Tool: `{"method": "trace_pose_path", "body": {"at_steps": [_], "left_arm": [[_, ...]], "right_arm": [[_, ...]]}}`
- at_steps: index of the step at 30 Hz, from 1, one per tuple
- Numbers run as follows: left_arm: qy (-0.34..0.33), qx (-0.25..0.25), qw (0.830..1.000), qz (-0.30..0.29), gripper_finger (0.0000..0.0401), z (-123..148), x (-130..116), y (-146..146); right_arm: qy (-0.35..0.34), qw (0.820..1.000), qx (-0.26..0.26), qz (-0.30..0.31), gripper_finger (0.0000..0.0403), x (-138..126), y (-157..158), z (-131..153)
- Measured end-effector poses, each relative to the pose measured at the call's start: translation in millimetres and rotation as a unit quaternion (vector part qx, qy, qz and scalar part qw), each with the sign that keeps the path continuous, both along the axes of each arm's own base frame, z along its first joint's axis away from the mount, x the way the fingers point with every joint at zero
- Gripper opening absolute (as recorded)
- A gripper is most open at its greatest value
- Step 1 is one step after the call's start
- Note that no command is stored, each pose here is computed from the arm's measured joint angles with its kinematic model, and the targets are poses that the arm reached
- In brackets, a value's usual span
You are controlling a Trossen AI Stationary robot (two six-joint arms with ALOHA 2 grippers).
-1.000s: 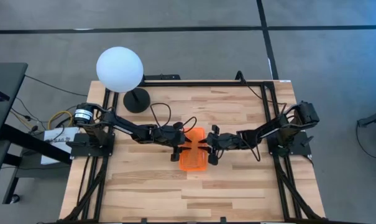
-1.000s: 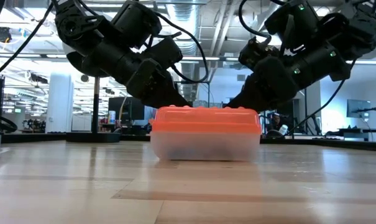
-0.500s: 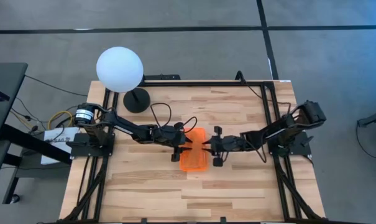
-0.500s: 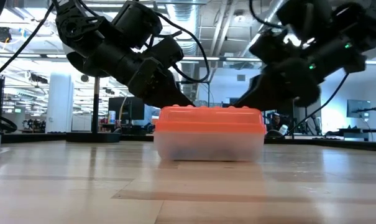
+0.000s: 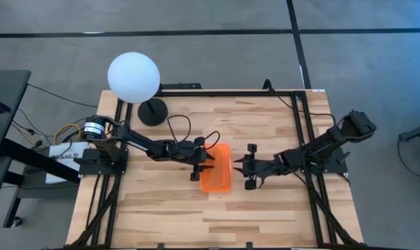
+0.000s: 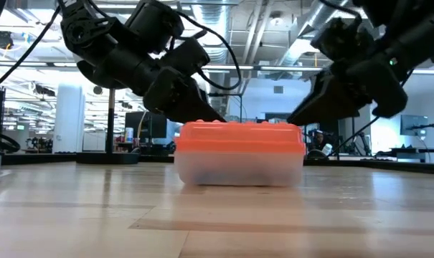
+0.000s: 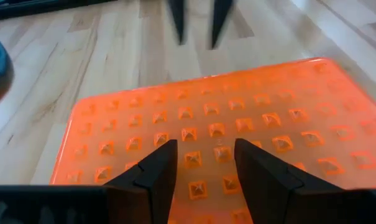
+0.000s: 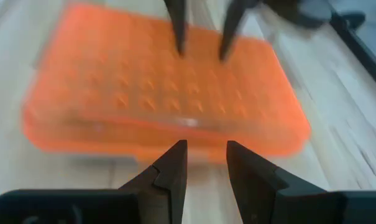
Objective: Pick & place school supplies into a supply box
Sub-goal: Close the orange supply box, then return to Home Position
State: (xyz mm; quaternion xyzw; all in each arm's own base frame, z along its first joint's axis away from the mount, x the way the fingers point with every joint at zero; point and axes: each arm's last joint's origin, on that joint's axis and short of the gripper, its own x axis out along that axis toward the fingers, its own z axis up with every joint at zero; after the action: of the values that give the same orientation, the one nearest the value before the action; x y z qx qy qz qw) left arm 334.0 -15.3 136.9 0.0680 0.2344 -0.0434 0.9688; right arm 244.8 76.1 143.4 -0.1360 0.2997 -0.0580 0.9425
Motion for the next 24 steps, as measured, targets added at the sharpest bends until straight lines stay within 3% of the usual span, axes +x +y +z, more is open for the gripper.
{"method": "trace_pose_path", "body": {"at_steps": [14, 19, 24], "left_arm": [[-0.052, 0.028, 0.998, -0.034, 0.0157, 18.1, 0.0, -13.8], [-0.14, 0.061, 0.987, -0.049, 0.0157, 64.3, -9.6, -20.1], [-0.189, 0.087, 0.977, 0.038, 0.0157, 127.6, -47.7, -18.4]], "right_arm": [[0.001, 1.0, -0.015, -0.022, 0.0107, -6.8, -3.9, -7.0], [-0.019, 0.999, -0.049, 0.006, 0.0107, -8.3, -4.5, 7.1], [-0.083, 0.994, -0.064, -0.006, 0.0107, -16.8, -9.0, 39.1]]}}
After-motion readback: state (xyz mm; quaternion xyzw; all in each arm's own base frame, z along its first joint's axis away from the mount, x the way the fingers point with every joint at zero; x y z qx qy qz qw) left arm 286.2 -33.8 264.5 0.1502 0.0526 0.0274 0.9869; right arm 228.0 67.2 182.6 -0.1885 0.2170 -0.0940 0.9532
